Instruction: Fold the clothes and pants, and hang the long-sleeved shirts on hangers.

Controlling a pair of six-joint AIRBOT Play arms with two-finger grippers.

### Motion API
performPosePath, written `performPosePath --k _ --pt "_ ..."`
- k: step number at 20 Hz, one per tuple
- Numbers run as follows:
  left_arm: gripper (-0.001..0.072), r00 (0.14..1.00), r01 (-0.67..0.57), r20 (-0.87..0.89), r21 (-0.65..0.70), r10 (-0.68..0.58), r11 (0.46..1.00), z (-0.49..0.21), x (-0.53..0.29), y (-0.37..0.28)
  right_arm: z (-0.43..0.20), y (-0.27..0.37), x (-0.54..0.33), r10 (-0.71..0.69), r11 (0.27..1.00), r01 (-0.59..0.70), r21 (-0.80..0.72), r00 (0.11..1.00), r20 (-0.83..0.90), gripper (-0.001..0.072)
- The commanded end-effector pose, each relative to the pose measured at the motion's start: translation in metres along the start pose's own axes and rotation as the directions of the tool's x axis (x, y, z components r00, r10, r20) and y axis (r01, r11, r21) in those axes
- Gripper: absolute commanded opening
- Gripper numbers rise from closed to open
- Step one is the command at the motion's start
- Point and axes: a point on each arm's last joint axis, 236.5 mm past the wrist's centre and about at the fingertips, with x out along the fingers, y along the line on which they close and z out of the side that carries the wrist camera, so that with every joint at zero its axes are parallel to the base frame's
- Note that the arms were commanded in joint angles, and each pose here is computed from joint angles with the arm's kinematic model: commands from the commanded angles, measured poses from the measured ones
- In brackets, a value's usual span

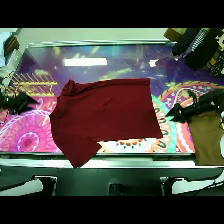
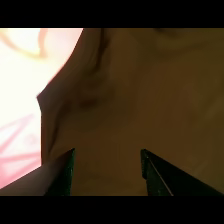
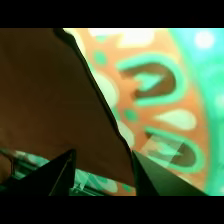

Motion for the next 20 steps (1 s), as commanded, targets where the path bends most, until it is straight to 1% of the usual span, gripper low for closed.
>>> performPosePath --k 1,5,10,13,17,20 --pt "0.0475 0.999 -0.016 -0.032 -0.071 0.014 0.997 -0.063 0.017 0.025 -0.035 -0.021 0.031 -0.001 1.0 0.001 0.011 0.998 -0.055 0.042" --pt "0.0475 0.997 -0.02 -0.082 -0.105 0.012 0.994 -0.096 0.031 0.033 -0.04 -0.027 0.032 -0.021 1.0 0.021 -0.011 0.997 -0.072 0.042" --pt "0.0475 0.996 -0.021 -0.087 -0.107 0.011 0.994 -0.098 0.032 0.034 -0.059 -0.03 0.037 -0.024 1.0 0.024 0.001 0.992 -0.122 0.0419" --pt "0.0475 0.996 -0.02 -0.087 -0.097 0.011 0.995 -0.098 0.032 0.034 -0.072 -0.026 0.05 0.02 1.0 -0.016 0.027 0.99 -0.137 0.0419" --pt "0.0475 0.996 -0.02 -0.092 -0.082 0.012 0.996 -0.1 0.033 0.035 -0.07 -0.026 0.066 0.057 0.996 -0.051 0.069 0.994 -0.089 0.0414" --pt "0.0475 0.993 -0.021 -0.115 -0.087 0.011 0.996 -0.111 0.041 0.04 -0.057 -0.031 0.067 0.034 0.997 -0.032 0.063 0.999 -0.033 0.0241"
